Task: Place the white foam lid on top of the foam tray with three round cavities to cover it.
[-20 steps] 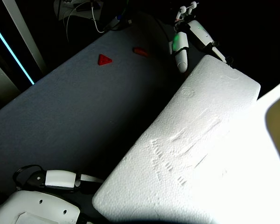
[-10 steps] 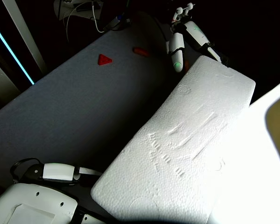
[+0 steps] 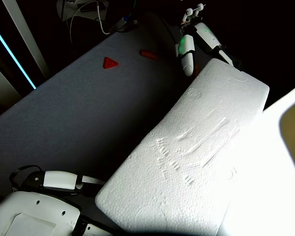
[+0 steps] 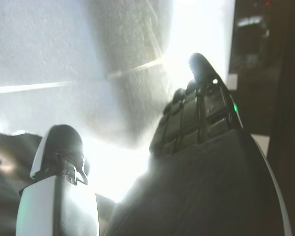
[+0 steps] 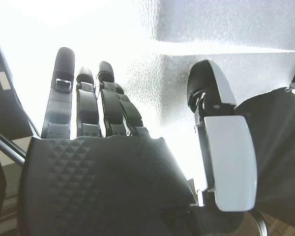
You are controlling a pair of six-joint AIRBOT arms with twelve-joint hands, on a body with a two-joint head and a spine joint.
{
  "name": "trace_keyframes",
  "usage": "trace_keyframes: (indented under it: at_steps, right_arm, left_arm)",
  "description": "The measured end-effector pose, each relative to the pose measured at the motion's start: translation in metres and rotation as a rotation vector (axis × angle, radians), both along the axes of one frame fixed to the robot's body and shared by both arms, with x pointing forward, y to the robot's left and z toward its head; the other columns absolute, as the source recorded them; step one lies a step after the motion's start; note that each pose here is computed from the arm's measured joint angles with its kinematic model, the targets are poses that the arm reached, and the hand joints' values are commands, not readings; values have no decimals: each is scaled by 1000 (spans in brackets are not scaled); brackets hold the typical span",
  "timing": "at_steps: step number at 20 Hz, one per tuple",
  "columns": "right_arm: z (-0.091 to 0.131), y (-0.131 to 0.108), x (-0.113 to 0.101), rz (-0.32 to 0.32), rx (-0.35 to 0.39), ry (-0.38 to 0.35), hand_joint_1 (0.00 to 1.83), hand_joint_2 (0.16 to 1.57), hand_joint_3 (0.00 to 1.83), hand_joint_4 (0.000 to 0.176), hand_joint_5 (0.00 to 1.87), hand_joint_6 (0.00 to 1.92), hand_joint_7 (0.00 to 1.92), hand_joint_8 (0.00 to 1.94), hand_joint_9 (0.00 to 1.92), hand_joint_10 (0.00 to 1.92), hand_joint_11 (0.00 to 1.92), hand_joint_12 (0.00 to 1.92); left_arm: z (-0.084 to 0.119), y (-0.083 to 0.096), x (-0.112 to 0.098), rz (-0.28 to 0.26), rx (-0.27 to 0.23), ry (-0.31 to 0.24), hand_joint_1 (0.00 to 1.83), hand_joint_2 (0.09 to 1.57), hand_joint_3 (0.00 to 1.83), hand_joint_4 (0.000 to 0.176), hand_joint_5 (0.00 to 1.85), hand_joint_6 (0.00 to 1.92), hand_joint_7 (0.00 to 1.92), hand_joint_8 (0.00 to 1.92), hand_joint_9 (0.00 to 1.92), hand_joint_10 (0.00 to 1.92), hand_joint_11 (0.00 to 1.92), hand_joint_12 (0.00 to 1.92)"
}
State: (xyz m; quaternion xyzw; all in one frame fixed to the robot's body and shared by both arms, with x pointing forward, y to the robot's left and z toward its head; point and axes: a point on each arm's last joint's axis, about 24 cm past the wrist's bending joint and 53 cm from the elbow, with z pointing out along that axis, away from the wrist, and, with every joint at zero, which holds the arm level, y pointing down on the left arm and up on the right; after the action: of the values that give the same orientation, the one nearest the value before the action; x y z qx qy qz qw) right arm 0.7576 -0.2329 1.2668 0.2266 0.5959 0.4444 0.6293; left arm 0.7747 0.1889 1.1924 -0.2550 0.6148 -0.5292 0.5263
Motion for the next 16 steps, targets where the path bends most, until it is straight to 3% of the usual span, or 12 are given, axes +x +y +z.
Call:
trace_keyframes:
  at_steps: [4, 5, 8, 10, 11, 13, 16]
  right_arm:
    - [-9, -4, 0, -14, -7, 17, 520, 1230, 0, 0, 0, 0, 0, 0, 31, 11, 0, 855]
    - [-10, -6, 0, -18, -13, 15, 510, 1230, 0, 0, 0, 0, 0, 0, 5, 1, 0, 876]
    - [-13, -9, -1, -23, -25, 19, 532, 1222, 0, 0, 0, 0, 0, 0, 0, 0, 0, 546]
    - [-13, -10, -2, -24, -30, 22, 540, 1226, 1, 0, 0, 0, 0, 0, 0, 0, 0, 431]
    - [-13, -11, -2, -24, -33, 23, 556, 1224, 0, 0, 0, 0, 0, 0, 0, 0, 0, 321]
    - [-14, -11, -2, -23, -36, 25, 554, 1224, 0, 0, 0, 0, 0, 0, 0, 0, 0, 287]
    - [-16, -11, -2, -23, -39, 29, 584, 1218, 0, 0, 0, 0, 0, 0, 0, 0, 0, 440]
  left_arm:
    - [-1, -2, -1, -5, 3, -1, 407, 1155, 0, 16, 10, 0, 0, 0, 19, 3, 0, 1057]
    - [-1, -2, -1, -5, 4, -1, 402, 1158, 0, 1, 10, 1, 0, 0, 5, 4, 0, 1014]
    - [-4, -3, -3, -10, 6, 2, 390, 1165, 3, 0, 6, 0, 0, 0, 0, 3, 0, 999]
    - [-5, -4, -4, -11, 6, 4, 399, 1166, 3, 0, 8, 1, 0, 0, 0, 1, 0, 996]
    - [-5, -4, -4, -12, 7, 4, 402, 1166, 1, 0, 11, 1, 0, 0, 17, 7, 0, 1072]
    - [-6, -4, -4, -12, 8, 6, 395, 1162, 0, 0, 10, 1, 0, 0, 20, 6, 0, 1069]
    - [-9, -3, -4, -12, 12, 10, 394, 1155, 0, 7, 18, 1, 0, 0, 15, 2, 0, 1082]
